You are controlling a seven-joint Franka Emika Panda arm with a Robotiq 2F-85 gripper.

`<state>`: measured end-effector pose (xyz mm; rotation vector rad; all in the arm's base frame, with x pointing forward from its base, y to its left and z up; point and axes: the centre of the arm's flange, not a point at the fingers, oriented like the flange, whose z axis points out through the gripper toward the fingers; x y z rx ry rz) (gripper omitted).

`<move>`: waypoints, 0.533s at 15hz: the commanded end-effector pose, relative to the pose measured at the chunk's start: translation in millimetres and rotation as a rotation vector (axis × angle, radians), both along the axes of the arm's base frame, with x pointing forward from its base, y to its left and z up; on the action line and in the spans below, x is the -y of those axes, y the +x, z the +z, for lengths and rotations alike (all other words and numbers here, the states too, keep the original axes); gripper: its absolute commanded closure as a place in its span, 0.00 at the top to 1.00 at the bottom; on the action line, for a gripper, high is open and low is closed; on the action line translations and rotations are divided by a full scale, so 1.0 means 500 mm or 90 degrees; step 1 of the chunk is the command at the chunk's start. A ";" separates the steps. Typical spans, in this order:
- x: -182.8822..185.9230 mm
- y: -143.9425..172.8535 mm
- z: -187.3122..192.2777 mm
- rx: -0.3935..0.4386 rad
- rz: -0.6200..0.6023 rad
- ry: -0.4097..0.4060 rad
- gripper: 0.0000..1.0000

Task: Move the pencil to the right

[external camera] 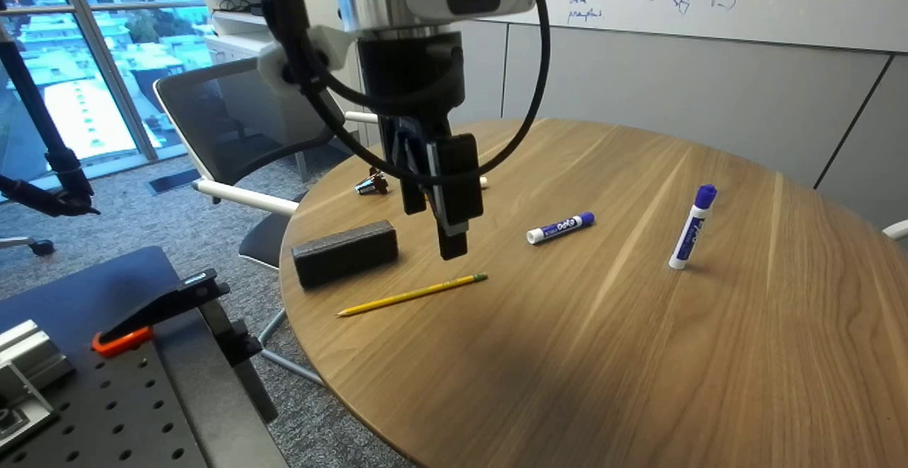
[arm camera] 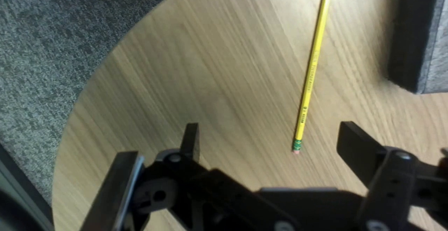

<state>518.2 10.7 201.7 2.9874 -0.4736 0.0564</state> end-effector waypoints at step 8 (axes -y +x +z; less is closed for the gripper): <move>-0.043 0.125 -0.178 -0.053 -0.007 0.033 1.00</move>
